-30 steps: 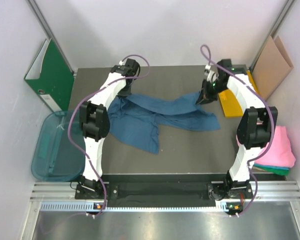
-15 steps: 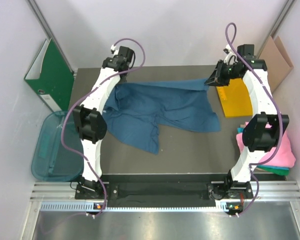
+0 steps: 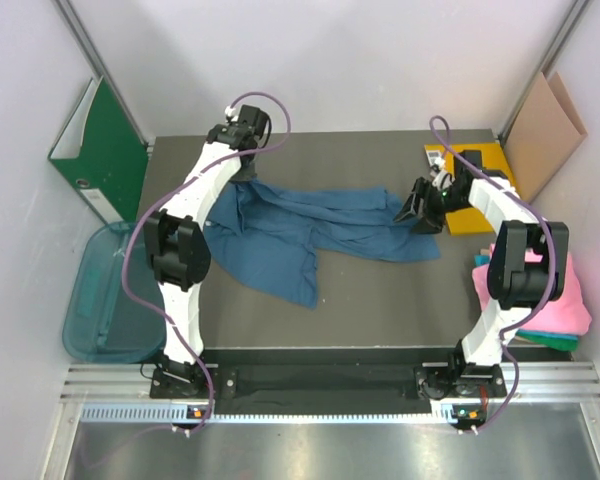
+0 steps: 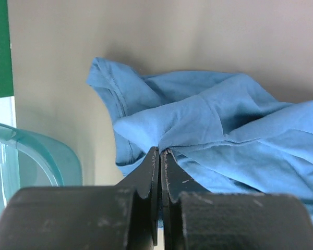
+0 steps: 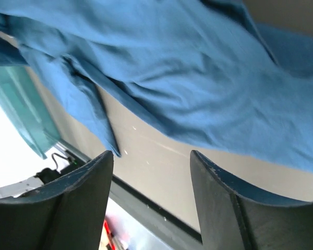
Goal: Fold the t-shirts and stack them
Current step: Flatten out the tshirt
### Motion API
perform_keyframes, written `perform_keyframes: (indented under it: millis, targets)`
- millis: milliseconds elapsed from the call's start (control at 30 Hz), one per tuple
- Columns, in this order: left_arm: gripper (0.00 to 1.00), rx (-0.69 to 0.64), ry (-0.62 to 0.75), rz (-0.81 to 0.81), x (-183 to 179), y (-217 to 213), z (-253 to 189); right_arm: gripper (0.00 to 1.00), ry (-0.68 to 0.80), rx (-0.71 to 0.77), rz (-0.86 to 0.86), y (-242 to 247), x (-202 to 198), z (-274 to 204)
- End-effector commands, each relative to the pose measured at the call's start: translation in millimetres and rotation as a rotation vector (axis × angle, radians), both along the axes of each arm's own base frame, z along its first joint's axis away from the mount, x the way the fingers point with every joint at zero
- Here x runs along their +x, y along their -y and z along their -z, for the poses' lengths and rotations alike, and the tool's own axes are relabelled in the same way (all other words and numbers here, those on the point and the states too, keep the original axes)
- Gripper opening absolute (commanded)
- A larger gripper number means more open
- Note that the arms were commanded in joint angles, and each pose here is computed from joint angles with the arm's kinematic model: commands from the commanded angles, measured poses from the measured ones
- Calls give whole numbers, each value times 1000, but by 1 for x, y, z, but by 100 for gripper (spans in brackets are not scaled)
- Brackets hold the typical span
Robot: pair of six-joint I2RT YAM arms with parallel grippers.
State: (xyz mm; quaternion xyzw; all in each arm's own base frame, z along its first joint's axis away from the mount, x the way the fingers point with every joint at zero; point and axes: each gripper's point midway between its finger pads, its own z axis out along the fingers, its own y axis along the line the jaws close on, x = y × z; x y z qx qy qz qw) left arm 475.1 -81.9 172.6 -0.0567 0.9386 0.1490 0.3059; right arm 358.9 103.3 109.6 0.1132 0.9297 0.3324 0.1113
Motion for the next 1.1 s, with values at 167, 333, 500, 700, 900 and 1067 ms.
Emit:
perform_keyframes:
  millis: [167,333,500,700,900,1067]
  targets:
    - [0,-13,28,16,2,9,-7,59,222,204,40,-23,61,-34]
    - [0,-17,16,16,0,11,-3,57,193,254,25,-39,86,-15]
    - [0,-10,6,13,-1,11,1,56,165,276,3,-56,92,-8]
    - [0,2,2,10,-1,8,2,57,147,271,4,-64,90,4]
    - [0,18,-5,16,0,7,4,57,157,222,36,-61,105,18]
    - [0,26,-1,12,0,5,1,57,147,171,44,-57,115,26]
